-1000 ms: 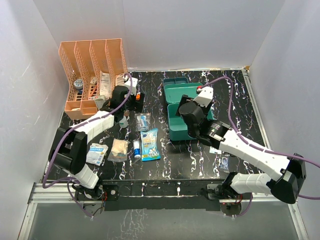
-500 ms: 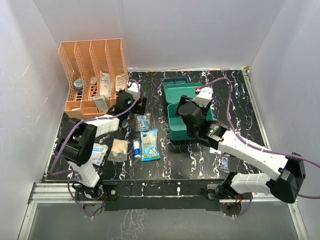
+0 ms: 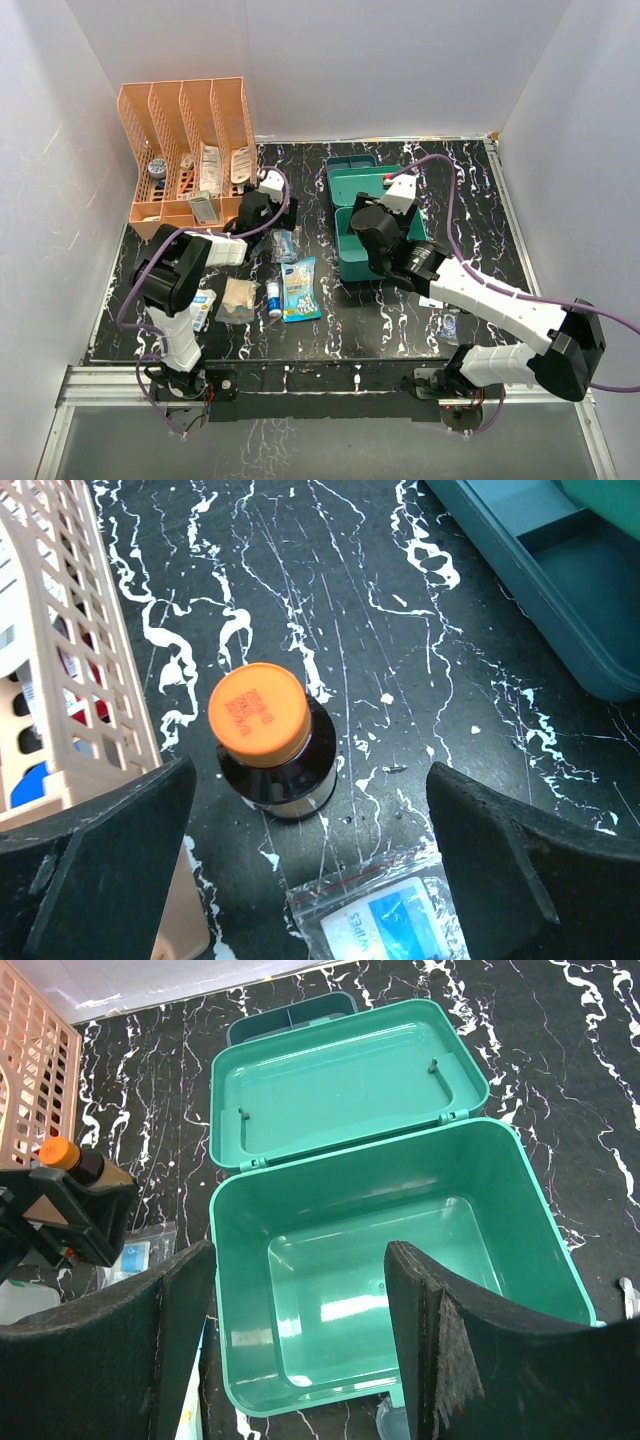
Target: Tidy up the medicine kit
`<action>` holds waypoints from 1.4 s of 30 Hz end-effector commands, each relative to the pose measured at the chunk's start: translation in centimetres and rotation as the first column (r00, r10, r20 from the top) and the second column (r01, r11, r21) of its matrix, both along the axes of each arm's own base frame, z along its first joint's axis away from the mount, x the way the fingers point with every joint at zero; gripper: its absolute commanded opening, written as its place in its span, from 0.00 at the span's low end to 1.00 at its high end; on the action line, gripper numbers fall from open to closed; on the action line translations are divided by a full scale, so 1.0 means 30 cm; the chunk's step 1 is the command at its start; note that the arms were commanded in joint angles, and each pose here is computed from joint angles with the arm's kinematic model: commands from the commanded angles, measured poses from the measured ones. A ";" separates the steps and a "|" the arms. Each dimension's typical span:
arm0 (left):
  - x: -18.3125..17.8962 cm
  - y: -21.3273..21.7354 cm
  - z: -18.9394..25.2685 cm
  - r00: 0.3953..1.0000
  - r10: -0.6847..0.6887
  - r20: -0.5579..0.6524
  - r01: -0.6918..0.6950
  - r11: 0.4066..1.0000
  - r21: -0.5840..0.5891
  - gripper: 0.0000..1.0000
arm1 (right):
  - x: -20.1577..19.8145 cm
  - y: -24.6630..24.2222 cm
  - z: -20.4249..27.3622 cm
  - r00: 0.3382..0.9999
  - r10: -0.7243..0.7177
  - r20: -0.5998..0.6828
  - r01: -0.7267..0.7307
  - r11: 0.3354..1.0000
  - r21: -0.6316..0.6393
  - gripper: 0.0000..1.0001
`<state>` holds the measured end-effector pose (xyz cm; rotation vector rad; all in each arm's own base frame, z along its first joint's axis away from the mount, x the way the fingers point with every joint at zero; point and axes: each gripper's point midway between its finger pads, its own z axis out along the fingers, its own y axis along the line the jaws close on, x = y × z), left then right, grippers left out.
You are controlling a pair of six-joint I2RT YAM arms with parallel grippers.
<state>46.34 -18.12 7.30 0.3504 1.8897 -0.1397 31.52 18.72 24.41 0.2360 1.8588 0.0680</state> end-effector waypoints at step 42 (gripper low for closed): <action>0.101 -0.048 0.036 0.987 0.002 0.163 0.010 0.997 -0.074 0.00 | 0.001 0.002 0.021 0.999 -0.019 0.046 0.016 0.998 0.067 0.61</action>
